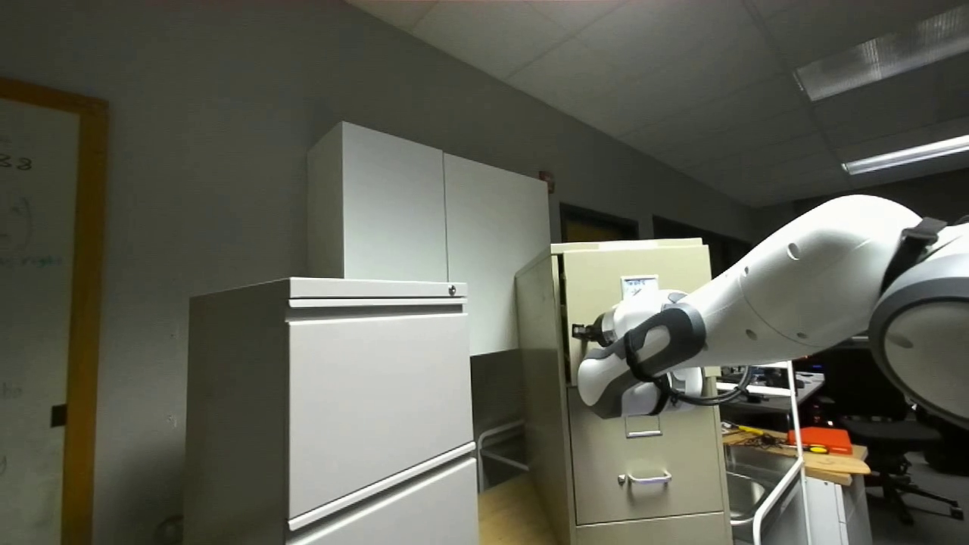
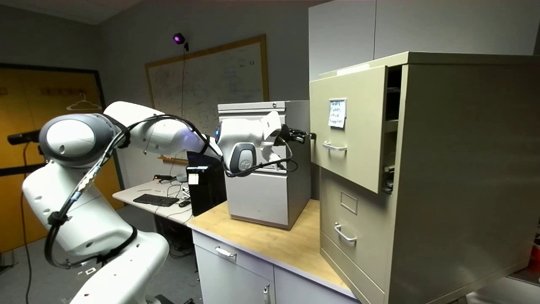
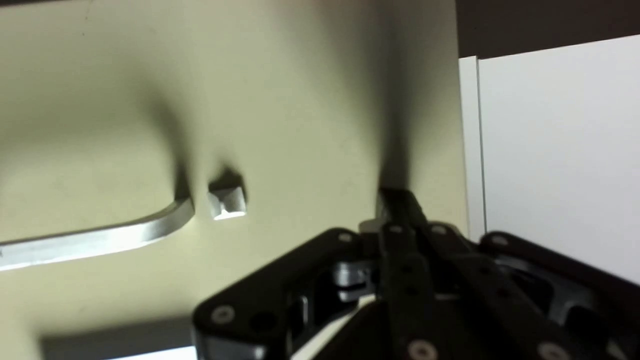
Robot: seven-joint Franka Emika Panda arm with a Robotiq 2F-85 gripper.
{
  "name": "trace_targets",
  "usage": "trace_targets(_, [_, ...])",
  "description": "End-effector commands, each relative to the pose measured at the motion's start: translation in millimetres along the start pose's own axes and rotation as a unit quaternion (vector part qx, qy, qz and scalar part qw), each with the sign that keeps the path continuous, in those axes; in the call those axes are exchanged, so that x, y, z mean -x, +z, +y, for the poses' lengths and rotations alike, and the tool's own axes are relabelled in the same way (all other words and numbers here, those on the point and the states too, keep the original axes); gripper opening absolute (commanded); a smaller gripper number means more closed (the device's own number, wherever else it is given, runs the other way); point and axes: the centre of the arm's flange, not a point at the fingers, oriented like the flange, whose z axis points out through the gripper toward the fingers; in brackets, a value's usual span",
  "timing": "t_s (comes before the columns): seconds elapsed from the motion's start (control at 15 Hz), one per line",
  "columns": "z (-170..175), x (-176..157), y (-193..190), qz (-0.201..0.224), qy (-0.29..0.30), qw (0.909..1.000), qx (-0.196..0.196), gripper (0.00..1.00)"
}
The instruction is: Close the top drawer on the right
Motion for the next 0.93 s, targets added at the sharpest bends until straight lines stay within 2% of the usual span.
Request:
trace_targets(0.0, [-27, 12, 61, -0.071, 0.007, 0.9971, -0.025, 0.00])
trace_targets(0.2, [-21, 17, 47, -0.067, 0.012, 0.9970, -0.038, 0.00])
trace_targets(0.6, [-17, 10, 71, -0.073, 0.016, 0.9969, -0.023, 0.00])
trace_targets(0.87, [-15, 7, 74, -0.076, 0.016, 0.9969, -0.014, 0.00])
